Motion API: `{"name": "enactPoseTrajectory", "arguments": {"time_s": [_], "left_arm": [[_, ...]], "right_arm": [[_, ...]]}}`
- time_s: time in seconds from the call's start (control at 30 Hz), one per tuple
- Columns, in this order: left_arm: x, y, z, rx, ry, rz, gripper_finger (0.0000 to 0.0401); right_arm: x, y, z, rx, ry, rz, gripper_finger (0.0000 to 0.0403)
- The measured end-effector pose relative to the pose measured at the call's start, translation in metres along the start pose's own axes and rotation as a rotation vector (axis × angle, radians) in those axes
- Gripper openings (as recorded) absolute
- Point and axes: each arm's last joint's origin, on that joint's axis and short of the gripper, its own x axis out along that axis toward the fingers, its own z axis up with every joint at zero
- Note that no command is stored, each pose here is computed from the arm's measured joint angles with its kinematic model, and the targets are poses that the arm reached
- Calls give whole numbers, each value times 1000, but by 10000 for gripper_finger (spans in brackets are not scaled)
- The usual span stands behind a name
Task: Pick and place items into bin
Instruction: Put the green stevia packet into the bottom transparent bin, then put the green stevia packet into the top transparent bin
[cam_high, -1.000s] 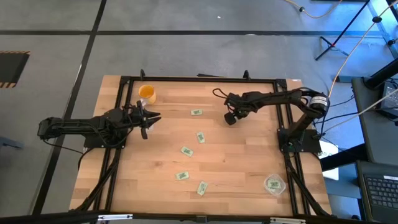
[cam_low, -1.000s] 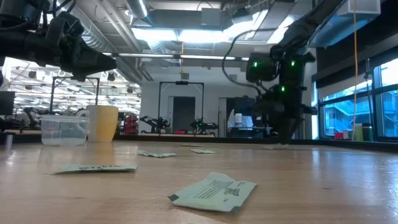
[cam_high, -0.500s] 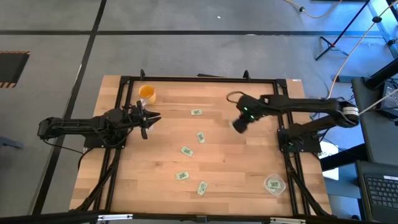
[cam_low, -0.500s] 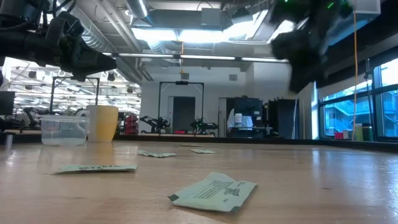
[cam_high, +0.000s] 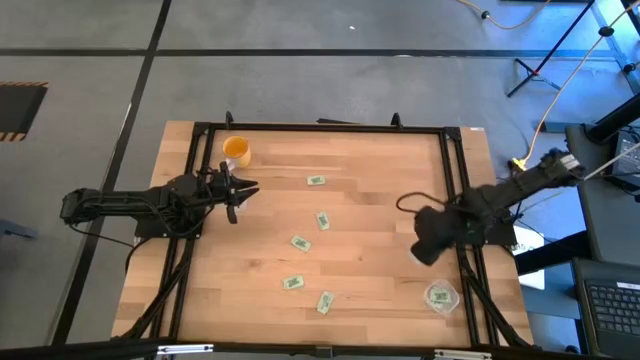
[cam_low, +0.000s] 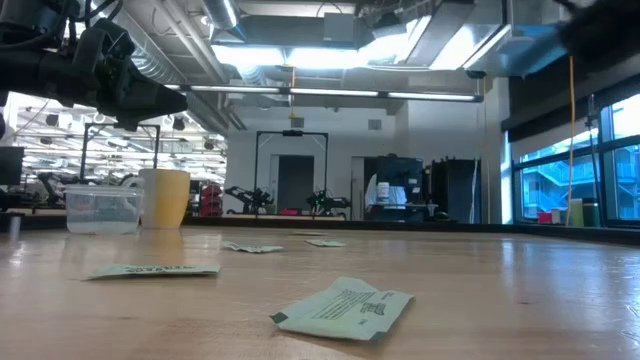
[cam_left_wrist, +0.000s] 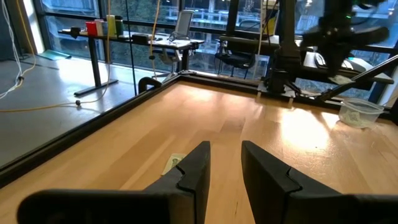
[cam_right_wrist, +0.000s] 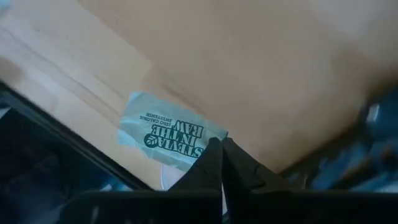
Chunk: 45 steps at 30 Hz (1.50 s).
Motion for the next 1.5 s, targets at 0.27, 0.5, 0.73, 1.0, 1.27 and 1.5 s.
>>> {"name": "enactPoseTrajectory", "arguments": {"time_s": [0.27, 0.5, 0.73, 1.0, 1.27, 1.5], "left_arm": [[0, 0, -2, 3, 16, 2, 86], [0, 0, -2, 3, 16, 2, 86], [0, 0, -2, 3, 16, 3, 86], [0, 0, -2, 3, 16, 2, 86], [0, 0, -2, 3, 16, 3, 86], [0, 0, -2, 3, 16, 3, 86]], "right_arm": [[29, 16, -57, 126, 64, -88, 0], [54, 20, -96, 162, 55, -155, 0], [74, 24, -104, 145, -32, -183, 0], [91, 27, -105, 146, -64, -243, 0], [96, 29, -105, 143, -66, -248, 23], [95, 28, -105, 123, -65, -251, 79]]}}
